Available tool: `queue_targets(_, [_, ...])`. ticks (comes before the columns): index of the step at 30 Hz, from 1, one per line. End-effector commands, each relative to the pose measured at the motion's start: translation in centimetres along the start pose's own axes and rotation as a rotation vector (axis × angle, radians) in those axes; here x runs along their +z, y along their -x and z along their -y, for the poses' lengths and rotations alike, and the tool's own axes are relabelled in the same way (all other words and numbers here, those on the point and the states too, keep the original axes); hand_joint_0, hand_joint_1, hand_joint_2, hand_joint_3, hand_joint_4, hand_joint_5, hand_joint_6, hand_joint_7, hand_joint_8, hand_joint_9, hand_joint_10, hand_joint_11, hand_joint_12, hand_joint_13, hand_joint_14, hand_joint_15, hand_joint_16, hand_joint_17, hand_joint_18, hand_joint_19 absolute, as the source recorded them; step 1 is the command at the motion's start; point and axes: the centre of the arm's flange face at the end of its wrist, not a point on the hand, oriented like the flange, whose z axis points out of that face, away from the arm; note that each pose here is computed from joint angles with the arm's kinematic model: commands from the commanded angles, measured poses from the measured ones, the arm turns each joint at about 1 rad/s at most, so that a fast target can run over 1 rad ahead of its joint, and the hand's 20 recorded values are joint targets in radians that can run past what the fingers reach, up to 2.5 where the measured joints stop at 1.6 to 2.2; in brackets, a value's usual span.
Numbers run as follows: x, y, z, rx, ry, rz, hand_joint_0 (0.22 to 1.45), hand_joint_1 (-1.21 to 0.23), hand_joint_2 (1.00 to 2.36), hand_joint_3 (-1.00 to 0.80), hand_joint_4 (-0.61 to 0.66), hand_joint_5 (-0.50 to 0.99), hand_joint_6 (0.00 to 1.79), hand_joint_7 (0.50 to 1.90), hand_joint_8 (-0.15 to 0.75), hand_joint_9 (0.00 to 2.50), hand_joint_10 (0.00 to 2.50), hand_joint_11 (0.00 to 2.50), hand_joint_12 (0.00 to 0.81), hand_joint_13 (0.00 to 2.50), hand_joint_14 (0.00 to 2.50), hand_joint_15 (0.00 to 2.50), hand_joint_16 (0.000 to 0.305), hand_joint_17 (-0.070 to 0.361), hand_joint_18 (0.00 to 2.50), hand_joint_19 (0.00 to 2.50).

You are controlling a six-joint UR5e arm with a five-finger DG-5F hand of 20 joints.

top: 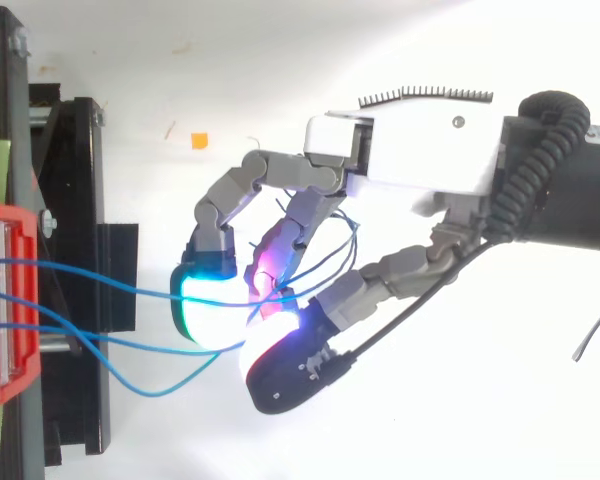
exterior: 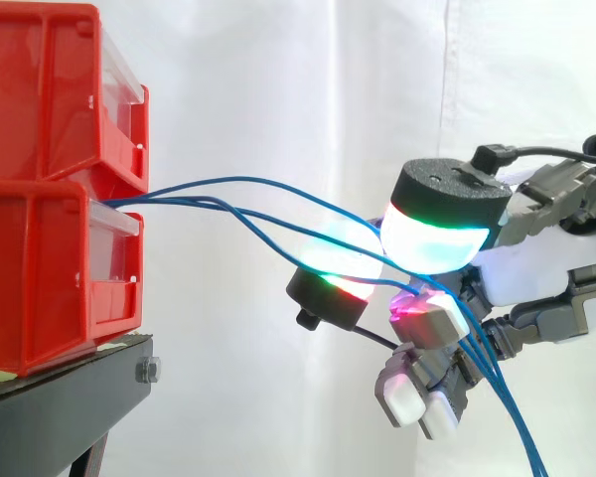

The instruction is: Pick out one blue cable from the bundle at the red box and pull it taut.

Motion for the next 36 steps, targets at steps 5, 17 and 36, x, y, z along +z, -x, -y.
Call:
queue_targets(5, [0.0,0.01,0.01,0.0,0.0,0.0,0.52,-0.73,1.0,-0.5,0.03,-0.15,0.92,0.84,0.267,1.23,0.02,0.91,0.356,0.9,0.02,0.44,0.048,0.108,0.89,0.47])
queue_targets(17, [0.0,0.01,0.01,0.0,0.0,0.0,0.5,-0.53,1.0,-0.5,0.01,-0.14,0.89,0.9,0.24,1.18,0.02,0.81,0.367,0.9,0.02,0.45,0.05,0.112,0.85,0.51])
queue_targets(36, [0.0,0.01,0.01,0.0,0.0,0.0,0.62,-0.42,1.01,-0.41,-0.01,-0.14,0.88,0.94,0.235,1.05,0.02,0.7,0.348,0.91,0.02,0.48,0.047,0.106,0.79,0.61])
